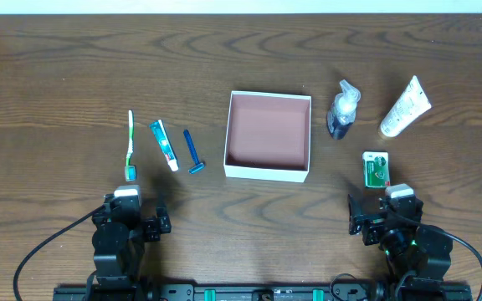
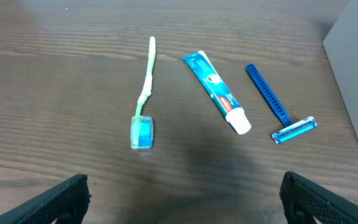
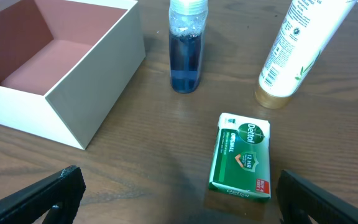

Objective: Pack container

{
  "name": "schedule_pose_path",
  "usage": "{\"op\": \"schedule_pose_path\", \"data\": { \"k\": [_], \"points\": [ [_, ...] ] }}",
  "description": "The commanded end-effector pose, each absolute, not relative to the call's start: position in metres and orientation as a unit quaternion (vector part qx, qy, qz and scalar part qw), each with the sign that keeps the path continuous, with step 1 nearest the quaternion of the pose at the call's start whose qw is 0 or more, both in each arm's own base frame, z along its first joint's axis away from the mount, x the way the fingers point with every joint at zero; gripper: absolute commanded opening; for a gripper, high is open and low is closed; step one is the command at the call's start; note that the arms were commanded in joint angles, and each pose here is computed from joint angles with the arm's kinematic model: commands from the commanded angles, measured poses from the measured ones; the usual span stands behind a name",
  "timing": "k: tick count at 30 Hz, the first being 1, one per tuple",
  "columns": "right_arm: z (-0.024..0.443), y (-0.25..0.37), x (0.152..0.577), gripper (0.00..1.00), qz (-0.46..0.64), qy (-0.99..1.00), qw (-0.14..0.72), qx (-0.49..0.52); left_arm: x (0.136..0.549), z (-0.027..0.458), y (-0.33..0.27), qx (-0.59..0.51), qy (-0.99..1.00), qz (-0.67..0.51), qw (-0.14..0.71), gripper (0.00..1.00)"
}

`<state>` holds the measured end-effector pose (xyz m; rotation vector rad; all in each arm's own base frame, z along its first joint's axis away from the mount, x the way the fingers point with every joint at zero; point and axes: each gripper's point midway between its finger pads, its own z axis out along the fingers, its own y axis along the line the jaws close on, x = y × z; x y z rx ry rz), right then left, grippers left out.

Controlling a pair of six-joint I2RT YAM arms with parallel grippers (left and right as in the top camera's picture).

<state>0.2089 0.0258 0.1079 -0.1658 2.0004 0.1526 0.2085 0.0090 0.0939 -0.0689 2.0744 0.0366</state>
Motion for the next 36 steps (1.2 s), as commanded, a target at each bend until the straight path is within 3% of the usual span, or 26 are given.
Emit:
{"op": "schedule_pose_path", "data": {
  "k": [1,25,36],
  "points": [
    [0.108,0.027,0.209,0.99,0.065,0.837,0.538,-0.077,0.208,0.087,0.01,-0.032,0.864,0.017,0.502,0.98],
    [0.109,0.028,0.209,0.99,0.066,0.836,0.539,-0.077,0.208,0.087,0.01,-0.032,0.864,0.017,0.502,0.98],
    [0.13,0.073,0.201,0.99,0.24,0.807,0.535,-0.063,0.208,0.087,0.01,-0.032,0.864,0.017,0.502,0.98]
  ]
}}
